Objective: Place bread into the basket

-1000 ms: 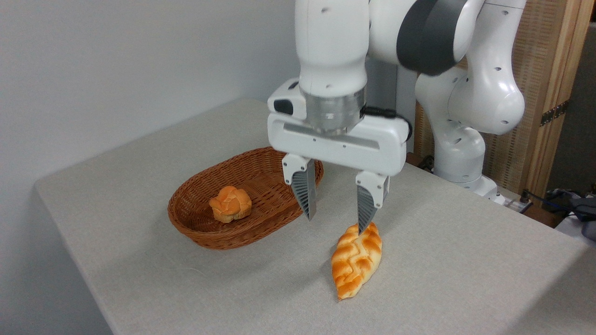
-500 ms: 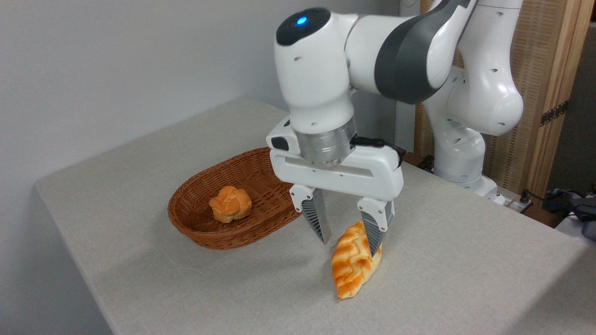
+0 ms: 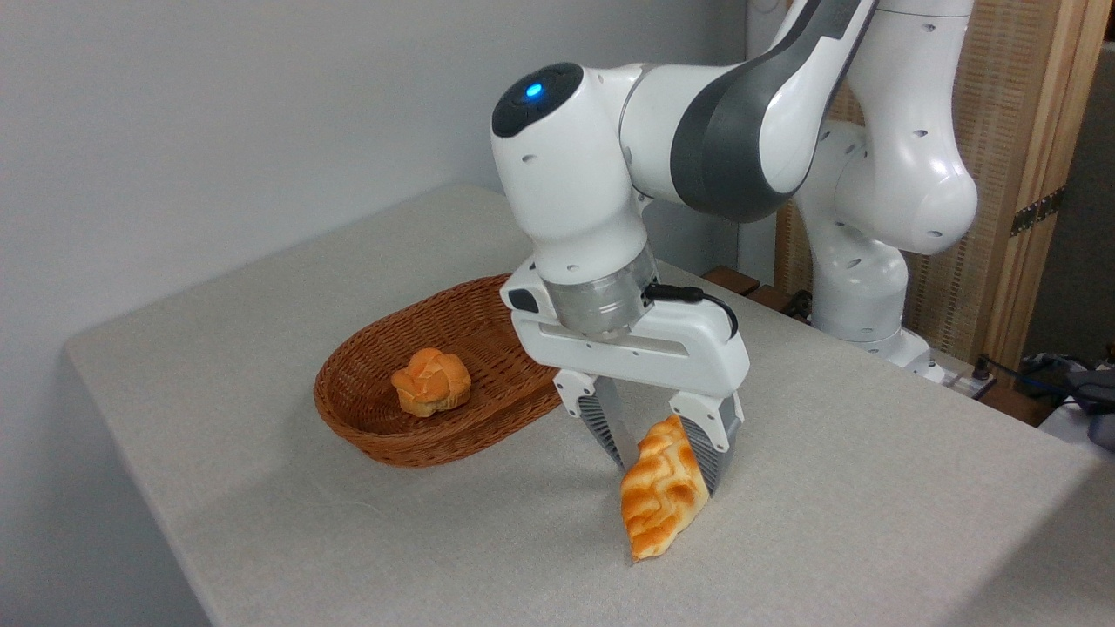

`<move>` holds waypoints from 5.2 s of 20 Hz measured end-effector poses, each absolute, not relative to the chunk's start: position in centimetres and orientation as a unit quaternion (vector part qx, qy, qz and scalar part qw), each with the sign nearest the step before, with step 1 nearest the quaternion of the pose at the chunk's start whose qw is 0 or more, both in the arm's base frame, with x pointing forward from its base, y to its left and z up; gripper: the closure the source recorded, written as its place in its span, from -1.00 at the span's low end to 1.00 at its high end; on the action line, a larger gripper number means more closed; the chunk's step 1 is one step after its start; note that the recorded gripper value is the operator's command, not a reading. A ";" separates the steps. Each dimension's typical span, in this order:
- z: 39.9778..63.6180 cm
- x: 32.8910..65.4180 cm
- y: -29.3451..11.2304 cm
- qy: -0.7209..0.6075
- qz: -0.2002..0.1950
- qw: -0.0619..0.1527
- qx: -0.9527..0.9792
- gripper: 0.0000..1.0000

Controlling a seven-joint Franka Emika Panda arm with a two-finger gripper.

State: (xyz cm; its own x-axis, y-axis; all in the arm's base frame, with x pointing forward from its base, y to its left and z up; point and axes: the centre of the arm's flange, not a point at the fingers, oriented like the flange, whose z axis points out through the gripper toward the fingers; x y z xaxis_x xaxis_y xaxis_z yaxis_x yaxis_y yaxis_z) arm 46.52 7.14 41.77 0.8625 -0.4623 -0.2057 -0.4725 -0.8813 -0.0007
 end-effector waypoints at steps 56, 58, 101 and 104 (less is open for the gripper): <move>50.9 46.1 -20.3 0.374 0.054 -0.112 -0.919 -0.80; 50.1 46.3 -20.8 0.376 0.056 -0.112 -0.918 -0.93; 62.7 54.0 -6.5 0.381 -0.006 0.005 -0.924 -1.00; 62.7 54.1 -6.5 0.381 -0.006 0.005 -0.924 -1.00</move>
State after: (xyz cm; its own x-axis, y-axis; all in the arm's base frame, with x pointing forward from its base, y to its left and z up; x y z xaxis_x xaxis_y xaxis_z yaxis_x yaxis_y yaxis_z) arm 54.05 -6.52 62.71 0.7089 -0.7053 0.0069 -0.7052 -0.7089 -0.0138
